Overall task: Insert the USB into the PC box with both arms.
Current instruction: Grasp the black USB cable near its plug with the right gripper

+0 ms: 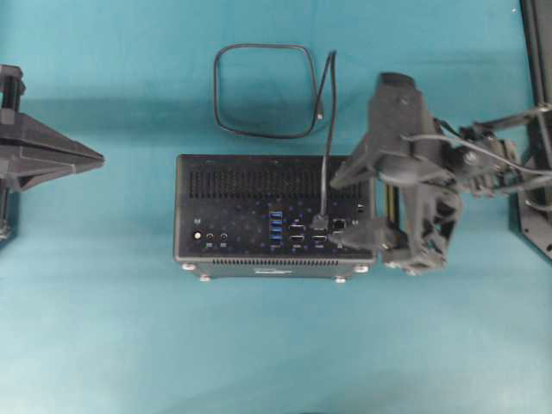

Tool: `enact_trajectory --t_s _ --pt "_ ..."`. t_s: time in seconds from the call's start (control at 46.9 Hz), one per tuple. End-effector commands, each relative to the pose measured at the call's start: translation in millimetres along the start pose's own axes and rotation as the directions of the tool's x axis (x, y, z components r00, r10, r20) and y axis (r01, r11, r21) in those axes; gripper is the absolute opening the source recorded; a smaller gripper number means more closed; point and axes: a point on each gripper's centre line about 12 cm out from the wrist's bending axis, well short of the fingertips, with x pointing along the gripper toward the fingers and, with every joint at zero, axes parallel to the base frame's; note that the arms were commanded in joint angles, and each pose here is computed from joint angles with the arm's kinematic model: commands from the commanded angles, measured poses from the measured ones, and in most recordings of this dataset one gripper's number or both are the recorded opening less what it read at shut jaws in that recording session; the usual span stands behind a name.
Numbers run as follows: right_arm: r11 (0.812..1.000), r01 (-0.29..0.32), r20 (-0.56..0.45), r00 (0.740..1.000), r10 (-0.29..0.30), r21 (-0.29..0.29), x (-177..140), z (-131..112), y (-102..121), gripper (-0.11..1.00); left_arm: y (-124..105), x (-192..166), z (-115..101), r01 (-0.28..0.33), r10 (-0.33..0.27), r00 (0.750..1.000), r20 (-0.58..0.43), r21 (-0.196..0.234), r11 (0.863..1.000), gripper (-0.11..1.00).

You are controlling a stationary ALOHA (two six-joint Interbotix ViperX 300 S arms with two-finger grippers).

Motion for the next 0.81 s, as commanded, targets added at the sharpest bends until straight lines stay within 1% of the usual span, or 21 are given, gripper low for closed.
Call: enact_trajectory --t_s 0.0,0.107,0.192,0.277,0.405,0.597,0.789 --pt "1.0 -0.008 0.039 0.999 0.007 0.012 -9 17 3 0.87 0 -1 10 -0.001 0.001 1.0 0.028 0.0 1.0 0.0" --pt "1.0 -0.001 0.021 1.0 0.001 0.015 -12 28 6 0.87 0 -1 10 -0.001 0.001 1.0 0.029 0.001 1.0 0.0" --pt "1.0 0.014 -0.031 0.999 -0.014 0.013 -12 33 7 0.87 0 -2 9 0.0 0.001 1.0 0.031 -0.002 1.0 0.0" --pt "0.999 0.033 -0.093 0.995 -0.032 0.011 -8 32 7 0.87 0 -3 7 0.0 0.0 1.0 0.026 -0.003 1.0 0.0" --pt "0.999 0.044 -0.133 0.99 -0.042 0.008 -2 29 7 0.87 0 -3 7 -0.001 0.001 1.0 0.028 -0.003 1.0 0.0" --pt "0.999 0.042 -0.128 0.991 -0.04 0.007 6 27 7 0.87 0 -4 6 0.0 0.001 1.0 0.028 -0.005 1.0 0.0" --pt "0.999 0.04 -0.118 0.992 -0.038 0.012 10 26 6 0.82 0 -5 6 0.0 0.001 0.999 0.034 -0.006 1.0 0.0"
